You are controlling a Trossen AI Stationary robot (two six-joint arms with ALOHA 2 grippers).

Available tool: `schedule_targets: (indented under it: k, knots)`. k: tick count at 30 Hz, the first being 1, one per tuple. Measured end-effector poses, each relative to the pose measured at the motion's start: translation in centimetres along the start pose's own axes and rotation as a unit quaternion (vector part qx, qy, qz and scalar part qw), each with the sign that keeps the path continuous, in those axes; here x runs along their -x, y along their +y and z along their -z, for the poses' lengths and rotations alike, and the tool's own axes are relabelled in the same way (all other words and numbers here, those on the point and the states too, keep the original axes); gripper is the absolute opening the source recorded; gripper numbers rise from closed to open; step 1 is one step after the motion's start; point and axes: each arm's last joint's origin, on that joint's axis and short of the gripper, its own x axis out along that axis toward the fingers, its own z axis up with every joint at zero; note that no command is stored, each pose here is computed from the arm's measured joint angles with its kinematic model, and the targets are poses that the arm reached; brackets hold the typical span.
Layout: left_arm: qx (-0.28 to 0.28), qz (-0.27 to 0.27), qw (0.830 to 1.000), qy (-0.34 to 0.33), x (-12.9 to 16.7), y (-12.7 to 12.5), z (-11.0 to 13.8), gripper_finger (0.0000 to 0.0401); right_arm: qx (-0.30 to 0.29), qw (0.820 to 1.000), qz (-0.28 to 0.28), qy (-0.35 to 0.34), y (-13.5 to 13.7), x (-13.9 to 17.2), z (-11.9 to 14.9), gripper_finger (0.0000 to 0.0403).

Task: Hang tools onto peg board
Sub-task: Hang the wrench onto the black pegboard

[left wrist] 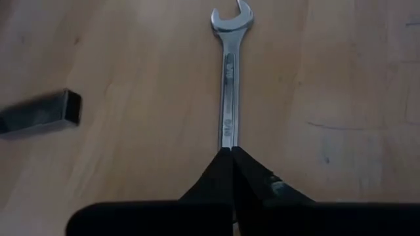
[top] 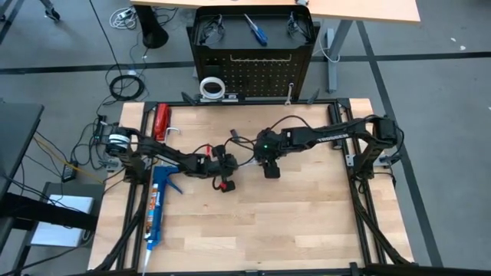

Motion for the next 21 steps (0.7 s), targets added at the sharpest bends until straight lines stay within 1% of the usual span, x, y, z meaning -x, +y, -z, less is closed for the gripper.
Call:
schedule_targets:
  k: [2,4,7,9,11,13,15,19,20,21]
  knots:
    - [0.006,0.006,1.000,0.005,0.3,0.0,-0.1,0.0003,0.001,1.000,-0.006,-0.007,0.0,-0.6,0.1,0.0236]
    - [0.006,0.012,1.000,0.003,0.8,0.1,-0.3,0.0008,0.005,1.000,-0.009,0.004,0.1,-1.5,0.8,0.0236]
    - [0.009,0.011,1.000,-0.018,1.9,0.1,-1.0,0.0016,0.003,1.000,-0.009,-0.006,0.0,-2.5,1.4,0.0236]
    - [0.011,0.009,0.999,-0.032,2.8,0.2,-1.5,0.0019,0.003,1.000,-0.009,-0.023,-0.2,-2.9,1.3,0.0231]
    - [0.013,0.007,0.999,-0.049,3.4,0.3,-1.9,0.0020,0.012,1.000,-0.011,-0.011,-0.2,-3.1,1.7,0.0217]
    - [0.007,0.004,0.998,-0.057,4.0,0.3,-2.1,0.0020,0.023,1.000,-0.010,-0.013,-0.1,-3.3,1.6,0.0189]
    - [0.009,0.002,0.998,-0.066,4.3,0.4,-2.3,0.0020,0.028,0.999,-0.009,-0.020,-0.2,-3.2,1.4,0.0147]
    - [0.016,0.001,0.998,-0.057,4.4,0.4,-2.1,0.0020,0.008,1.000,-0.008,-0.027,-0.6,-3.5,1.3,0.0044]
    - [0.018,0.001,0.998,-0.055,4.4,0.4,-2.1,0.0020,0.003,1.000,-0.008,-0.026,-0.6,-3.5,1.4,0.0023]
    - [0.022,0.001,0.998,-0.055,4.3,0.4,-2.0,0.0020,0.001,1.000,-0.007,-0.030,-0.6,-3.7,1.3,0.0013]
